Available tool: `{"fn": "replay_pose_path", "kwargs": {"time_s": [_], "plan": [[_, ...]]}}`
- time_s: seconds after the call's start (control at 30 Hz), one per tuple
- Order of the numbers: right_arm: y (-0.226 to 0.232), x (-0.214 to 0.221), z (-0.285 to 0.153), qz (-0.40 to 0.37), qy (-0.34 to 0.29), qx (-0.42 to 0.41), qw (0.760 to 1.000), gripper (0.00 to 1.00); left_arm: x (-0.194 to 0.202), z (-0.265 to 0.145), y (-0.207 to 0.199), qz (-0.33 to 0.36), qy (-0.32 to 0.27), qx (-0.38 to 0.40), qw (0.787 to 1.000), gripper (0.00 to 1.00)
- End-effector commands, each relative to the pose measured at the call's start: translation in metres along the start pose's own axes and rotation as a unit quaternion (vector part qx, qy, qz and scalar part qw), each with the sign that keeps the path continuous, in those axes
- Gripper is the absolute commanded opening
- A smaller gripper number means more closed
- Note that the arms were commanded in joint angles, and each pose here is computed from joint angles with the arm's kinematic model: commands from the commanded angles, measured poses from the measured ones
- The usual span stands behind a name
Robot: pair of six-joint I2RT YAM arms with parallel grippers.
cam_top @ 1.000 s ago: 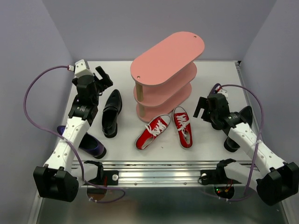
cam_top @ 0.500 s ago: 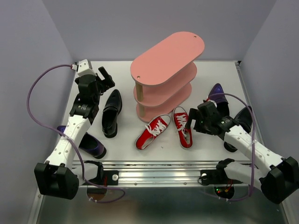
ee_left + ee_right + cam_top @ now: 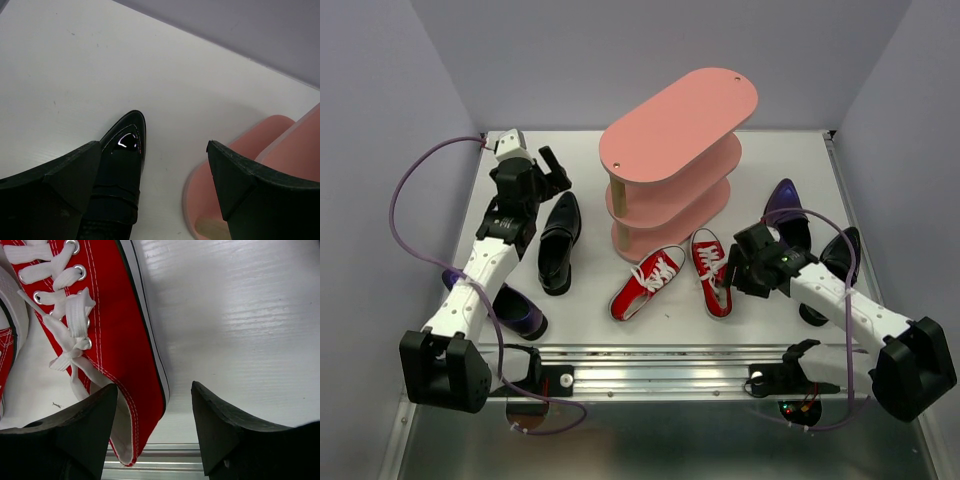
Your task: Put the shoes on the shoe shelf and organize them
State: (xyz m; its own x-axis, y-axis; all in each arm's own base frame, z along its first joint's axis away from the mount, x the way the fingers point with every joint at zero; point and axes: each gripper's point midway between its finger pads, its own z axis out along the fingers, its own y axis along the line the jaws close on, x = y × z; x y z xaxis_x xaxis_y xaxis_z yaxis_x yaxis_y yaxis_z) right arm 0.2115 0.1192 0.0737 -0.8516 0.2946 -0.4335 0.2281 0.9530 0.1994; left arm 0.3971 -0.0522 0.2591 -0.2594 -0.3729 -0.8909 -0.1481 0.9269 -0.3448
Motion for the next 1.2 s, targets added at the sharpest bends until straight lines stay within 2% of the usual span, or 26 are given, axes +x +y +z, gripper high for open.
{"fn": "replay_pose_path", "kwargs": {"time_s": [0.0,0.13,0.27,0.37,0.43,0.47,0.57,0.83,1.17], "plan": [[0.001,0.009,0.003,0.000,0.013,0.000,1.000,0.65,-0.026,-0.004,-0.012,-0.003,-0.031,0.018,0.999,0.99],[0.002,0.013,0.011,0.001,0.014,-0.008,1.000,0.61,-0.023,-0.002,-0.011,-0.003,-0.025,0.015,1.000,0.99],[-0.002,0.015,0.018,-0.006,0.019,0.004,1.000,0.51,-0.022,0.000,-0.011,-0.005,-0.023,0.015,1.000,0.99],[0.000,0.013,0.020,-0.011,0.017,0.006,1.000,0.32,-0.022,0.001,-0.012,-0.005,-0.023,0.017,1.000,0.99],[0.005,0.009,0.019,-0.010,0.013,-0.004,1.000,0.23,-0.022,0.001,-0.011,-0.005,-0.024,0.012,1.000,0.99],[0.008,0.008,0.019,-0.012,0.012,-0.010,1.000,0.14,-0.022,0.002,-0.009,-0.005,-0.024,0.010,1.000,0.99],[0.011,0.000,0.016,-0.017,-0.002,-0.014,1.000,0.01,-0.023,0.003,-0.011,-0.001,-0.023,0.010,1.000,0.99],[0.007,-0.054,-0.012,-0.060,-0.084,0.035,0.994,0.01,-0.024,0.007,-0.015,0.005,-0.018,0.016,1.000,0.99],[0.024,-0.096,-0.043,-0.134,-0.146,0.014,0.980,0.01,-0.016,0.014,-0.013,0.009,-0.007,0.014,1.000,0.99]]}}
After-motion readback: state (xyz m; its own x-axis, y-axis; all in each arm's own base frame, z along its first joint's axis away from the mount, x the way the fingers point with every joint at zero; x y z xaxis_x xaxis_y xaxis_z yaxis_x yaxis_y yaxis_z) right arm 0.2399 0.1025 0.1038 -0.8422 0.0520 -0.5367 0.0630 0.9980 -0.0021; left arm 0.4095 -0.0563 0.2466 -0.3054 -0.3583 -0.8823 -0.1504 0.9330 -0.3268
